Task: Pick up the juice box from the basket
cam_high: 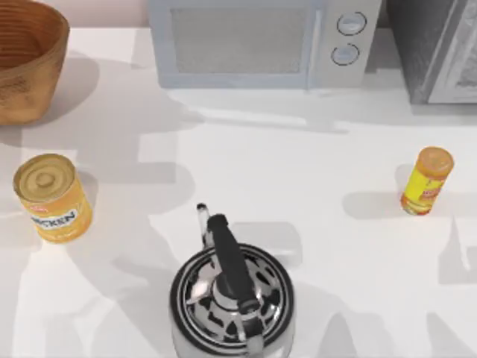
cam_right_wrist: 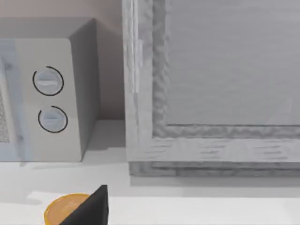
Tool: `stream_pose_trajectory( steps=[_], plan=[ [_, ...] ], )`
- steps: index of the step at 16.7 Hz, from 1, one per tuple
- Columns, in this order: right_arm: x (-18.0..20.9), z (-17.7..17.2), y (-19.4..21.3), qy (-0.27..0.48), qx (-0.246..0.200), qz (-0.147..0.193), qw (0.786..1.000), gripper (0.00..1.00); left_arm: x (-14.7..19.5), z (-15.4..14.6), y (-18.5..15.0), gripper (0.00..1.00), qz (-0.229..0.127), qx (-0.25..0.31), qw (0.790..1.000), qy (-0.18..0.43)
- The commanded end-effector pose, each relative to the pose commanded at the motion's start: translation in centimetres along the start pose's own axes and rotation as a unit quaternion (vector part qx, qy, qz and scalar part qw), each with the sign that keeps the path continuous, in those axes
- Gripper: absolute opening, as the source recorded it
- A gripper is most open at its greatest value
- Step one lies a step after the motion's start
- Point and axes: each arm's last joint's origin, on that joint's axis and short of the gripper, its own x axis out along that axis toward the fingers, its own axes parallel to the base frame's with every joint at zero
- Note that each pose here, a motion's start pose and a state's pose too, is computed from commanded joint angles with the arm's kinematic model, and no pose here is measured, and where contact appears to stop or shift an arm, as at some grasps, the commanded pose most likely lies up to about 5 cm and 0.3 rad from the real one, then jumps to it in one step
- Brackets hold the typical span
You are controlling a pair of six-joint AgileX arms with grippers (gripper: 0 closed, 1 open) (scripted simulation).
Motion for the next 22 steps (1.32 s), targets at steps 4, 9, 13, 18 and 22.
stream_pose_trajectory(
  steps=[4, 9, 13, 18, 22],
  plan=[
    [0.0, 0.0, 0.0, 0.0, 0.0, 0.0, 1.0, 1.0, -0.2, 5.3, -0.1, 0.0, 0.0, 0.0, 1.0, 0.0],
    [0.0, 0.0, 0.0, 0.0, 0.0, 0.0, 1.0, 1.0, -0.8, 8.5, -0.2, 0.0, 0.0, 0.0, 1.0, 0.0],
    [0.0, 0.0, 0.0, 0.0, 0.0, 0.0, 1.0, 1.0, -0.7, 8.3, -0.1, 0.0, 0.001, 0.001, 1.0, 0.002],
    [0.0, 0.0, 0.0, 0.0, 0.0, 0.0, 1.0, 1.0, -3.0, 9.3, -1.1, 0.0, 0.002, -0.004, 1.0, 0.01],
    [0.0, 0.0, 0.0, 0.0, 0.0, 0.0, 1.0, 1.0, -7.5, 11.7, -2.9, 0.0, 0.003, -0.004, 1.0, 0.004]
  ],
)
